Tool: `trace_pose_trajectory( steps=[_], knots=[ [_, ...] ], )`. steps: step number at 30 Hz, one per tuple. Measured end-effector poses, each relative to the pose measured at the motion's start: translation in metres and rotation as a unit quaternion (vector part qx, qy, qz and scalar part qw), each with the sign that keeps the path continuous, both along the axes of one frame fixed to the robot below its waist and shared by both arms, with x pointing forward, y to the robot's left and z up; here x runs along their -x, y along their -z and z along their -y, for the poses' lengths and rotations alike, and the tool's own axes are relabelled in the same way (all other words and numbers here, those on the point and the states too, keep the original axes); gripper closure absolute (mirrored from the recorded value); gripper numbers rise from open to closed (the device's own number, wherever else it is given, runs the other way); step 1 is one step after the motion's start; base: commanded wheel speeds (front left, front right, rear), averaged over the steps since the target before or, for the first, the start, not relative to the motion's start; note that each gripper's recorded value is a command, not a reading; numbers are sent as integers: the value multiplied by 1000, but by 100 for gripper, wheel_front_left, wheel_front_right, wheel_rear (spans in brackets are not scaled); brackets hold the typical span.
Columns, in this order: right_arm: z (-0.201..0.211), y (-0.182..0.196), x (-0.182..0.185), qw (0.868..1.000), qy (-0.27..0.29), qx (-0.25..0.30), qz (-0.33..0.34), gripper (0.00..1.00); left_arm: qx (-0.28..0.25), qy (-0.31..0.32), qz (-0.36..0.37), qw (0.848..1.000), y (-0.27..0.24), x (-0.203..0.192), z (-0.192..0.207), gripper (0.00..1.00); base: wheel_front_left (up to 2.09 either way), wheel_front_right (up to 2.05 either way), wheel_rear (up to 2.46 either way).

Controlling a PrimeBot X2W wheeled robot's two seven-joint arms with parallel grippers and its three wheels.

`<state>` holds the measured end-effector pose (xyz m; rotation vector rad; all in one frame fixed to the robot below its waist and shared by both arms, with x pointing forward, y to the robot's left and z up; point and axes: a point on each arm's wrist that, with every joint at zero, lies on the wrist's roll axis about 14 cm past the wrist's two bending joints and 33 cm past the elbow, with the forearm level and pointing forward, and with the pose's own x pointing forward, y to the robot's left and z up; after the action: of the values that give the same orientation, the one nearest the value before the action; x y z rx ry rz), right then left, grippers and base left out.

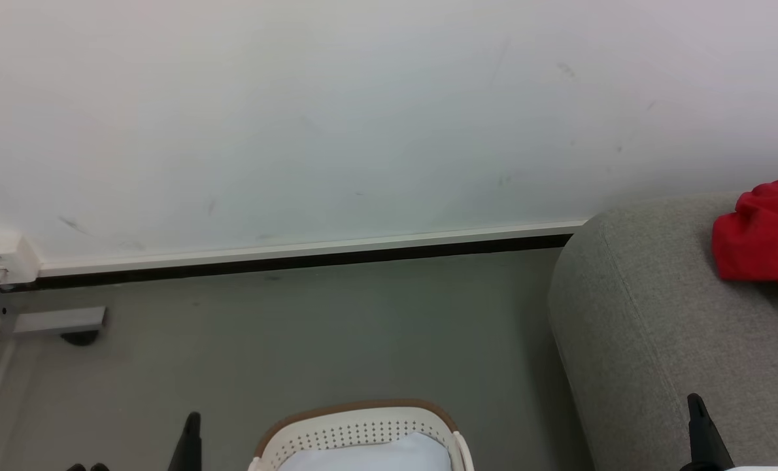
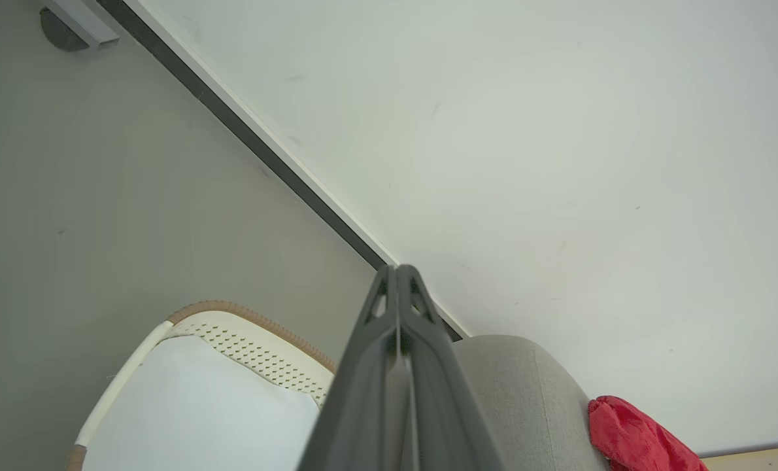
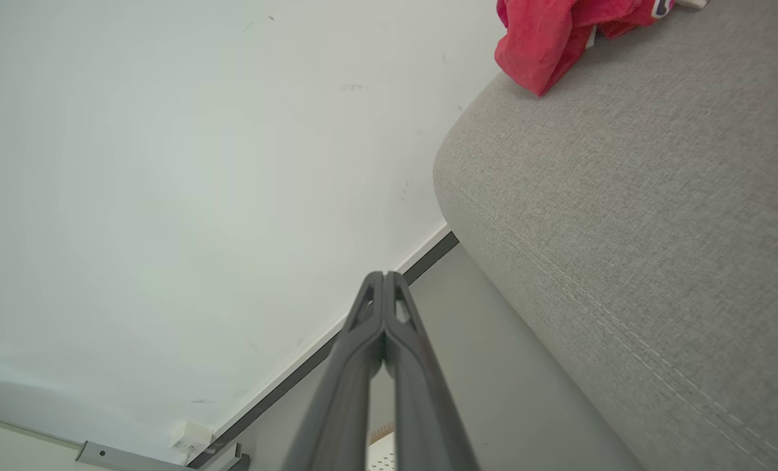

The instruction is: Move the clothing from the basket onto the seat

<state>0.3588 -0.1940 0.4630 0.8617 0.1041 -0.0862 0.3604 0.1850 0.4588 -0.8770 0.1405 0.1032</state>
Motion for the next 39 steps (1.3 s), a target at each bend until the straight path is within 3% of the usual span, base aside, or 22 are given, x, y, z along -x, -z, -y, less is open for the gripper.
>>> trace_pose_trajectory(
  steps=[16, 39],
  knots=[
    [2, -9, -8, 996, 9, -93, 10, 100, 92, -9, 13, 996, -9, -8, -3, 100, 0, 0, 0],
    [4, -22, -17, 978, 14, -205, 29, 100, 203, -15, 36, 978, -23, -17, -7, 100, 0, 0, 0]
  ],
)
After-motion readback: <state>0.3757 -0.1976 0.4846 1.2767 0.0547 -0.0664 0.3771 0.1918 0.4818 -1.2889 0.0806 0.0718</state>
